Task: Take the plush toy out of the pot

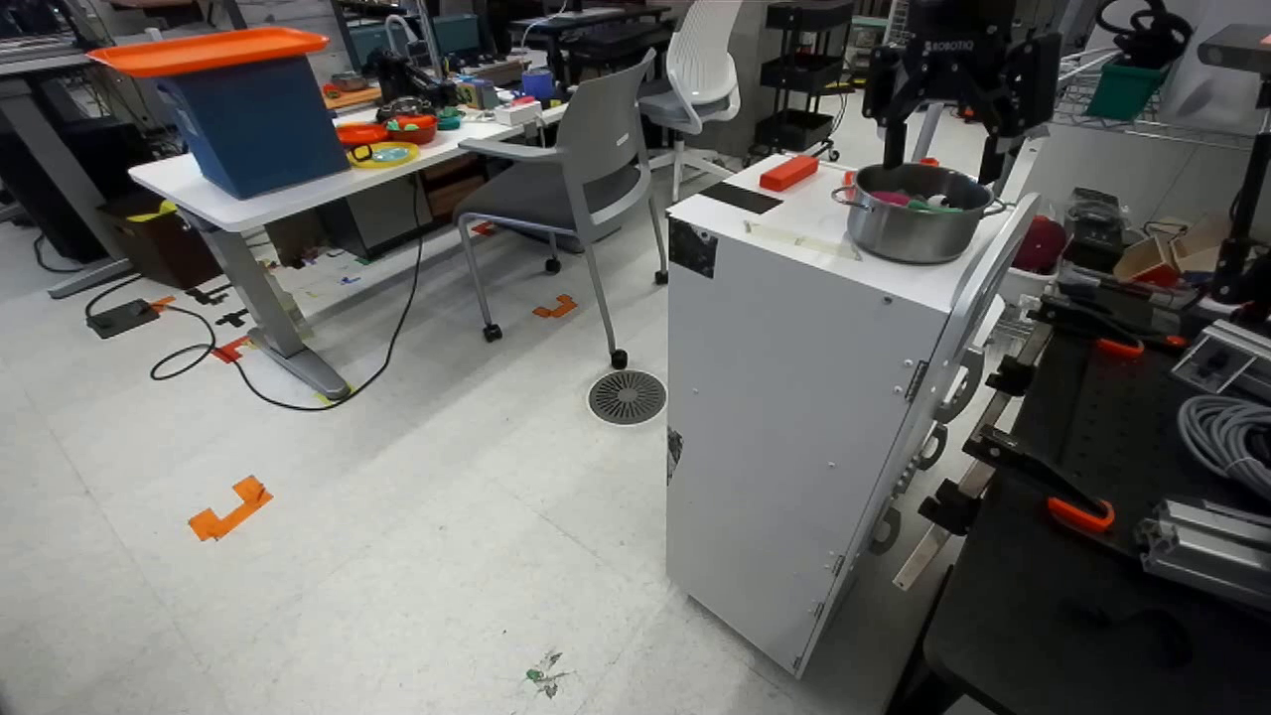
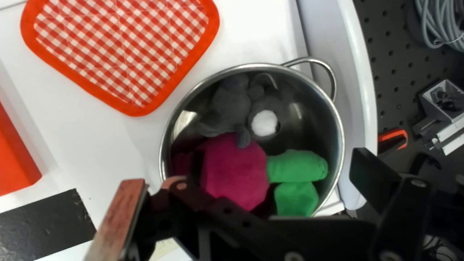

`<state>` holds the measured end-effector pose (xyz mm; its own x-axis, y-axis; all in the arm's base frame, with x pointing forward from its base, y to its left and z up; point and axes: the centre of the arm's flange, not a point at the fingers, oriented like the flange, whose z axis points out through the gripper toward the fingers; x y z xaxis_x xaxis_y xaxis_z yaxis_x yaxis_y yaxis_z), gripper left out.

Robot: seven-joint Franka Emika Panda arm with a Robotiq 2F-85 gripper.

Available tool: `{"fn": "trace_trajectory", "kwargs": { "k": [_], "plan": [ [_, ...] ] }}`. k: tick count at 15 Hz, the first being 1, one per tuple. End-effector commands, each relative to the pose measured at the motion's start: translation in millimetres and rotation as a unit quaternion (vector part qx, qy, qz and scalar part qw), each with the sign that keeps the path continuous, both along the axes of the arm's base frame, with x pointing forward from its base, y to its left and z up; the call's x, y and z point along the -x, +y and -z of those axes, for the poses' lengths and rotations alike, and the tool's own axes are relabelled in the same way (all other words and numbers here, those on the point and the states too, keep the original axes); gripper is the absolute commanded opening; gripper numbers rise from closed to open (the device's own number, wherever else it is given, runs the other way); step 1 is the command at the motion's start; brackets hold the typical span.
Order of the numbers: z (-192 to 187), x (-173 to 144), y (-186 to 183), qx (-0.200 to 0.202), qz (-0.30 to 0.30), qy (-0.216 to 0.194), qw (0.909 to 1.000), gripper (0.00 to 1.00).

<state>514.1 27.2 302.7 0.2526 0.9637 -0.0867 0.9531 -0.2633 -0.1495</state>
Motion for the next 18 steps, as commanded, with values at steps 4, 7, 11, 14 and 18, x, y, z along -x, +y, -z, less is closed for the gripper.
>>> {"fn": "trace_trajectory", "kwargs": {
  "k": [4,7,11,14,18],
  "plan": [
    [6,-5,0,-0.003,-0.008,-0.002,1.0,1.0],
    [10,-6,0,-0.003,-0.007,0.002,1.0,1.0],
    [17,-7,1,-0.006,-0.004,0.008,0.9999,1.0],
    [20,-7,1,-0.013,-0.009,0.006,0.9999,1.0],
    [21,-8,3,-0.016,-0.021,0.003,0.9996,1.0]
  ]
}}
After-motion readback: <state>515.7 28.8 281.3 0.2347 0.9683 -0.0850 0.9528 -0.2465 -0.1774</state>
